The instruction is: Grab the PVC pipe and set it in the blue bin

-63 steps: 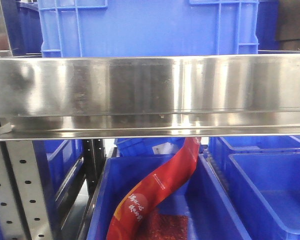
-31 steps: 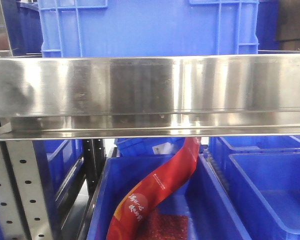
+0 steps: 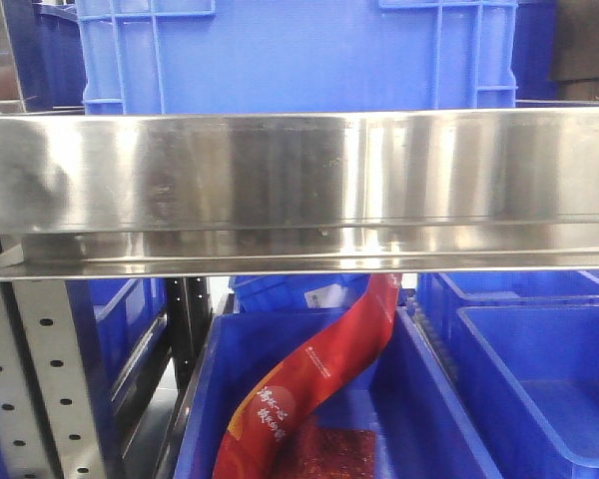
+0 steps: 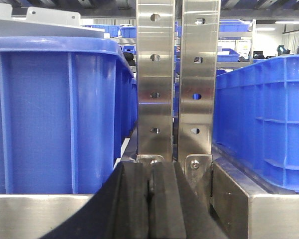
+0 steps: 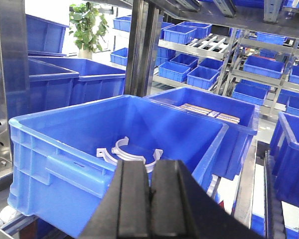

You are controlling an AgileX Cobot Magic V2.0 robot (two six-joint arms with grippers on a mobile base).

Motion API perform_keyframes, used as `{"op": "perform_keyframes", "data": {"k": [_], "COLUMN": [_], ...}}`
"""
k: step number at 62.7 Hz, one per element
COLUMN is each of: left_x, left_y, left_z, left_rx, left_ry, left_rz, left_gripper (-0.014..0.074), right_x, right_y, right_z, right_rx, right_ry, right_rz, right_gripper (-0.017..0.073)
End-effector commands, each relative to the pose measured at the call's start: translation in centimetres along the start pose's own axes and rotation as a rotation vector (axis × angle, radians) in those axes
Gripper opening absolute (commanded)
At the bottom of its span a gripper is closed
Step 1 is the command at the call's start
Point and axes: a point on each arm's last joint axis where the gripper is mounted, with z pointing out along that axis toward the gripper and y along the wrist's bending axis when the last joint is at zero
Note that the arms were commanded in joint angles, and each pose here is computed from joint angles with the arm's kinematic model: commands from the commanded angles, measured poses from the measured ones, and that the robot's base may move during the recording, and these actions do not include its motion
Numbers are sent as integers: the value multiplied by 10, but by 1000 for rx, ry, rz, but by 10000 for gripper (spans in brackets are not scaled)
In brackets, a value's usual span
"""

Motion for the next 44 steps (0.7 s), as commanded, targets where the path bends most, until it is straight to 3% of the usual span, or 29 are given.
{"op": "perform_keyframes", "data": {"k": [1, 28, 44], "left_x": [-1, 7, 5], "left_y": [0, -1, -1], "left_z": [0, 0, -1], "left_rx": [-2, 17, 14], "left_ry": [-14, -15, -104], "left_rz": [-18, -24, -36], "left_gripper": [-111, -111, -111], "right_x": [-3, -3, -3], "right_y": [-1, -1, -1], "right_z": [-2, -2, -2], "right_rx": [16, 16, 16], "right_ry": [-27, -27, -27], "right_rz": [-10, -10, -10], "right_gripper": [-153, -153, -153]}}
